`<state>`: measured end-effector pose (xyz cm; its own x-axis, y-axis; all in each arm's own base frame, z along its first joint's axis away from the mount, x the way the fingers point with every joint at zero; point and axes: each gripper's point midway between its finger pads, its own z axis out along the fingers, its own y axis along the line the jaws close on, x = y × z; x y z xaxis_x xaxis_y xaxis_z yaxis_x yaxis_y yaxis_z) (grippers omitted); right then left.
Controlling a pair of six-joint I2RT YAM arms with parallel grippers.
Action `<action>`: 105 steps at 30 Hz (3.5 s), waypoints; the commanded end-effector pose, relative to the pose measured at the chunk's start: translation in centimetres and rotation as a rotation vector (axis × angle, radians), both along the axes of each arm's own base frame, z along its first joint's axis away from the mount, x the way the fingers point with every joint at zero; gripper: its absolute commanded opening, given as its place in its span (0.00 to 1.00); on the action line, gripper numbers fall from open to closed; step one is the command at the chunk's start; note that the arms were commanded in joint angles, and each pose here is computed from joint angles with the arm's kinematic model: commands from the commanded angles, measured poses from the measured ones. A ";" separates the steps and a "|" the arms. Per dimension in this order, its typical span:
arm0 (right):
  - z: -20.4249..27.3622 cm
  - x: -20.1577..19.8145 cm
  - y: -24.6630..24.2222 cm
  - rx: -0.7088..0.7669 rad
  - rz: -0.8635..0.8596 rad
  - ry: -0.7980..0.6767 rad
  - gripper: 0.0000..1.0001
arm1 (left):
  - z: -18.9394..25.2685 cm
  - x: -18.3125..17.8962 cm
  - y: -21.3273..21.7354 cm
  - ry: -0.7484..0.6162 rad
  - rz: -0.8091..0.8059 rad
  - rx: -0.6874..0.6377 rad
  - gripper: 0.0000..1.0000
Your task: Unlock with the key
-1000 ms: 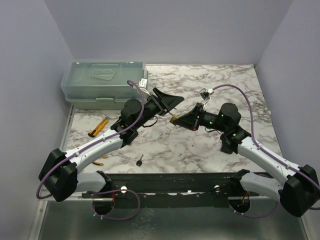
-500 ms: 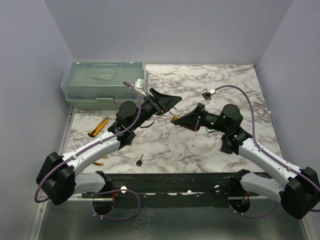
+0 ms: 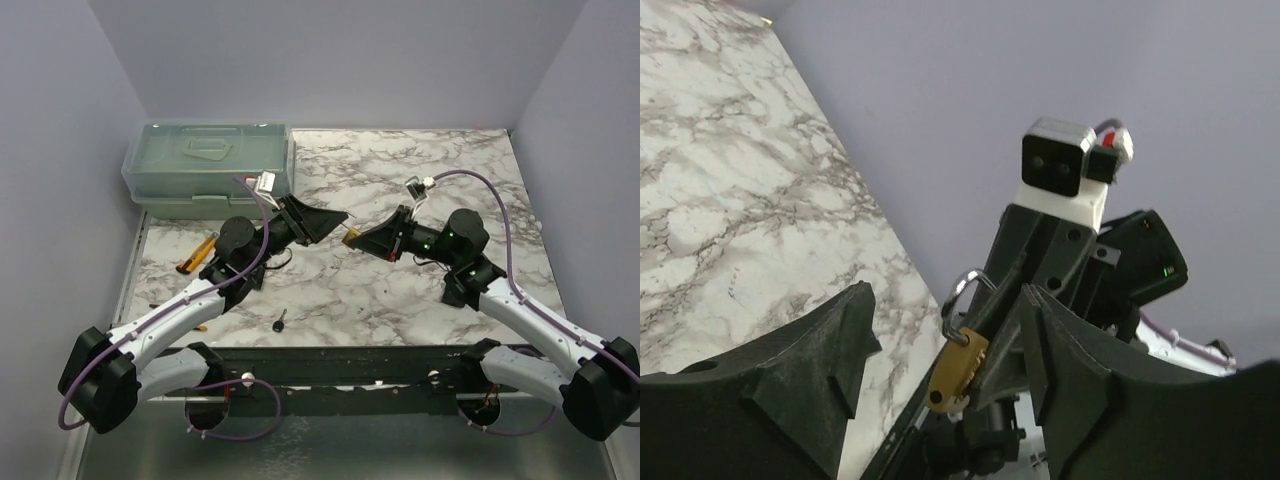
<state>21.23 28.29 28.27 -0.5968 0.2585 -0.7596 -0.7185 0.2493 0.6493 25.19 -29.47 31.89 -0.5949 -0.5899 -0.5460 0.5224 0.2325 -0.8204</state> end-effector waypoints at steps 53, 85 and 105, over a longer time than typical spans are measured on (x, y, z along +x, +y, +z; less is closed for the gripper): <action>-1.8 -0.3 -0.9 -0.079 -0.038 0.084 0.79 | -2.2 -1.8 -0.6 -0.056 -0.102 0.089 0.00; -9.6 1.3 -12.9 -0.329 -0.742 0.329 0.80 | -19.7 14.3 -14.1 0.358 -0.219 0.229 0.00; -9.8 1.0 -13.6 -0.366 -0.759 0.322 0.80 | -27.1 18.9 -15.2 0.453 -0.166 0.390 0.25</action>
<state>22.12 15.39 18.89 -0.5712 0.4560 -0.6825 -0.0963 0.7885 0.6074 43.67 -45.03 5.66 -0.8849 -0.3013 -0.3552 0.1907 0.4615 -0.8664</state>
